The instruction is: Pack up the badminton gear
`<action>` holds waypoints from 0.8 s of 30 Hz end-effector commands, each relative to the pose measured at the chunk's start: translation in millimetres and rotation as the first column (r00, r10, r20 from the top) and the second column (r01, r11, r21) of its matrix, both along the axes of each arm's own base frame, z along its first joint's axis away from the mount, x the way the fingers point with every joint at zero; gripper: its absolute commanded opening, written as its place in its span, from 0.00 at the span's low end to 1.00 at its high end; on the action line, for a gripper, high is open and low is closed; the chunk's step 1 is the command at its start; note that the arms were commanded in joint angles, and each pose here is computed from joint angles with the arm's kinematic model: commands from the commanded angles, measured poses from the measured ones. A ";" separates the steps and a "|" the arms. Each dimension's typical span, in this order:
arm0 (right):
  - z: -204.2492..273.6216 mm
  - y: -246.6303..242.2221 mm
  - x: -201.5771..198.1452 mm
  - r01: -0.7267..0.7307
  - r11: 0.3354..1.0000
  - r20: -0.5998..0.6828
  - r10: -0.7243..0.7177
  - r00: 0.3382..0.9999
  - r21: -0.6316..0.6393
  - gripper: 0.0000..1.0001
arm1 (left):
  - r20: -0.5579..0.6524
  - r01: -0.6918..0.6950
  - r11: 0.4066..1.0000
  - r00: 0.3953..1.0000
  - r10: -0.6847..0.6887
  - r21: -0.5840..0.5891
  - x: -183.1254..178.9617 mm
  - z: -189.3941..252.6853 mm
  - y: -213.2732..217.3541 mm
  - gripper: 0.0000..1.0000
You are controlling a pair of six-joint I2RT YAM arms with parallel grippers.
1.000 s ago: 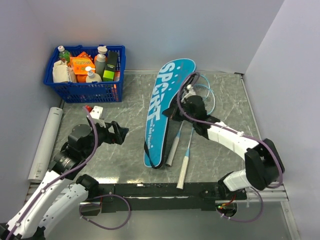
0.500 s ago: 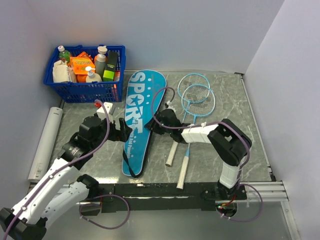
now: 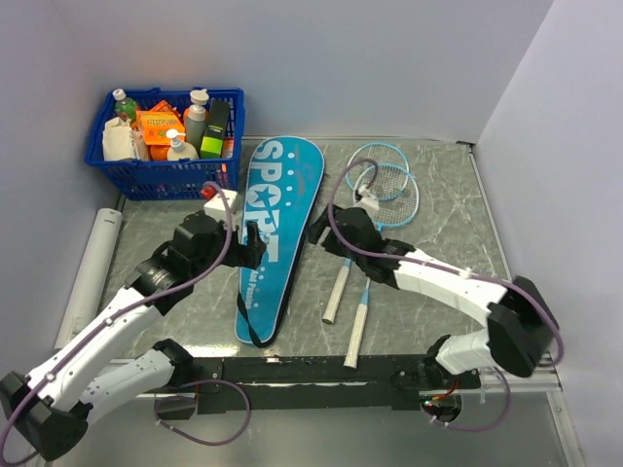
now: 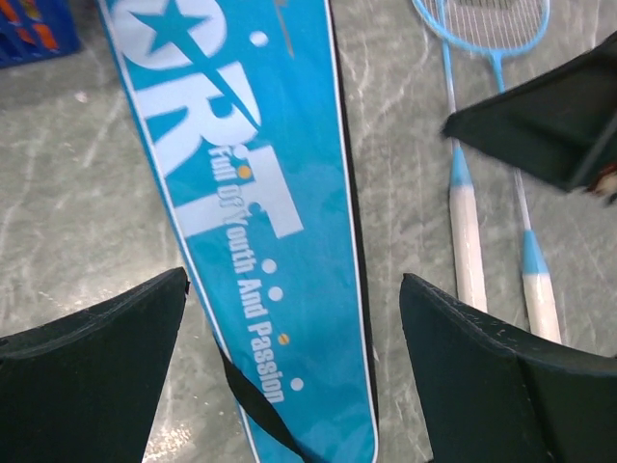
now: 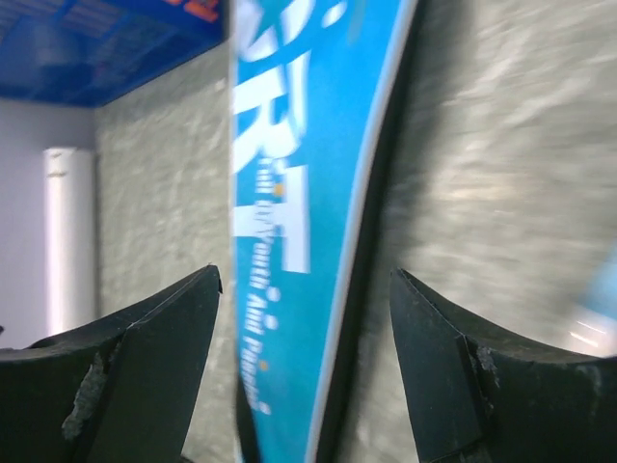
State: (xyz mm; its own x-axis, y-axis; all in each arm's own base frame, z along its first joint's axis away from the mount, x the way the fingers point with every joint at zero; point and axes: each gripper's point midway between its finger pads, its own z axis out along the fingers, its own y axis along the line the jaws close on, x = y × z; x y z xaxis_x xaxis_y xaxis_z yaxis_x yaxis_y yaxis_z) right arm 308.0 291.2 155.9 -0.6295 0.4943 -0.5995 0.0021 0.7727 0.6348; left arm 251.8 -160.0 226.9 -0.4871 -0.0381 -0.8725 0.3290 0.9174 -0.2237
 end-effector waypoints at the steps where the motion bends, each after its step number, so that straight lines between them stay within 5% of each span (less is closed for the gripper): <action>1: -9.5 -64.4 -22.9 0.086 0.975 -0.023 -0.093 0.995 -0.205 0.79 | -0.019 0.060 0.998 0.998 -0.060 0.002 4.6 3.2 -30.0 0.96; 9: -10.4 -99.7 -55.6 0.065 0.967 -0.008 -0.069 0.998 -0.245 0.79 | -0.113 0.145 0.970 0.986 -0.125 0.197 -9.4 -51.1 -93.7 0.96; 14: -13.9 -120.1 -70.6 0.086 0.966 0.011 -0.086 0.996 -0.243 0.80 | -0.188 0.009 0.960 0.981 0.046 0.278 -3.8 -109.3 -94.9 0.96; 24: -30.1 -129.7 -84.2 0.071 0.970 0.001 -0.072 0.997 -0.233 0.82 | -0.234 -0.004 0.913 0.966 0.109 0.408 -11.0 -151.7 -100.3 0.96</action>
State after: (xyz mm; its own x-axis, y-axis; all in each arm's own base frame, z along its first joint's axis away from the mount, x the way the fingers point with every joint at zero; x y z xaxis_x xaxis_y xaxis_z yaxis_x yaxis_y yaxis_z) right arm 224.6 167.1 129.4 -0.6092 0.3915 -0.6897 0.0646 0.8913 0.4489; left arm 236.0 -252.6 70.6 -0.7106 0.2790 -0.6460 0.3036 0.9498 0.0762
